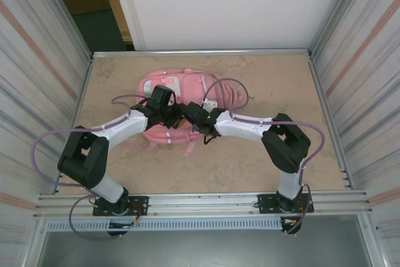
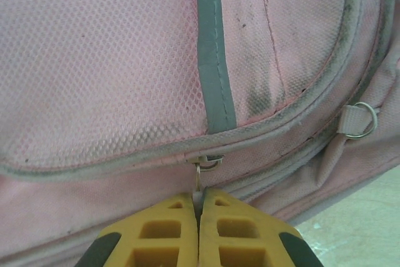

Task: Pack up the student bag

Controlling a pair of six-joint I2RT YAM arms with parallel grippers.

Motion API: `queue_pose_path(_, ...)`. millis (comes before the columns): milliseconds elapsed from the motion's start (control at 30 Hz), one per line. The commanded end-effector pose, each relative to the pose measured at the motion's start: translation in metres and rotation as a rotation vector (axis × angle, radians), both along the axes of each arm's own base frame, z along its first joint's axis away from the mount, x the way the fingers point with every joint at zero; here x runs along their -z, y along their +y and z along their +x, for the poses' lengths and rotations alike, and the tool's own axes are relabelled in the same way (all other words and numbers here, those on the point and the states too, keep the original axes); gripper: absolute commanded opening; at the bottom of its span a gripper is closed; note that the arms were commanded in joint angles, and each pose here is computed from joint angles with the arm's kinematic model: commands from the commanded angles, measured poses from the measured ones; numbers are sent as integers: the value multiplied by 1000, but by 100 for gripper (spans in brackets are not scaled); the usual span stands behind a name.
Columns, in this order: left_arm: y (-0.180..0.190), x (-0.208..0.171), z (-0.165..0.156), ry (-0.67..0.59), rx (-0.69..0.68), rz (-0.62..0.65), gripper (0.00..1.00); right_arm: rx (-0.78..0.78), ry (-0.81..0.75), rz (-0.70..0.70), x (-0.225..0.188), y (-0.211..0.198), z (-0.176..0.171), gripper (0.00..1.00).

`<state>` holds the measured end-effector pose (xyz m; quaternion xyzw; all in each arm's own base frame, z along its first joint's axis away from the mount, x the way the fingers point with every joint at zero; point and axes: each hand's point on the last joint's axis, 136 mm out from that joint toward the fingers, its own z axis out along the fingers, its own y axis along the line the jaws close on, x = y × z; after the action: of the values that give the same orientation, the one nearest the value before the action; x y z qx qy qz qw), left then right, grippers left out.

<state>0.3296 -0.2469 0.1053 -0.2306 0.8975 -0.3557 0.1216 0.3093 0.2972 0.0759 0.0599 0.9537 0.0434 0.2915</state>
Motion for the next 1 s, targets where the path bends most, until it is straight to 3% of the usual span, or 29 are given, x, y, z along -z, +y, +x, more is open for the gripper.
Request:
queue_pose_path(0,-4,7,0,19,-11,3,45,-130,-66,45,-37,6,-1,0)
queue_pose_path(133,-2,11,2,19,-47,16,51,-282,-84,155,-62,23,-13,0)
queue_pose_path(300,2,14,10,18,-111,19,51,-478,-79,302,-79,54,-33,0)
queue_pose_path(400,10,16,13,2,-152,47,38,-554,-70,325,-80,63,-42,0)
queue_pose_path(500,23,17,13,-7,-182,67,11,-553,-58,282,-75,55,-43,0)
queue_pose_path(567,33,15,11,-22,-184,91,2,-532,-50,225,-71,40,-40,0)
queue_pose_path(767,63,7,2,-50,-157,155,0,-458,-38,83,-54,-20,-25,0)
queue_pose_path(967,55,-1,6,-70,76,97,0,-433,-21,100,-48,-44,-13,0)
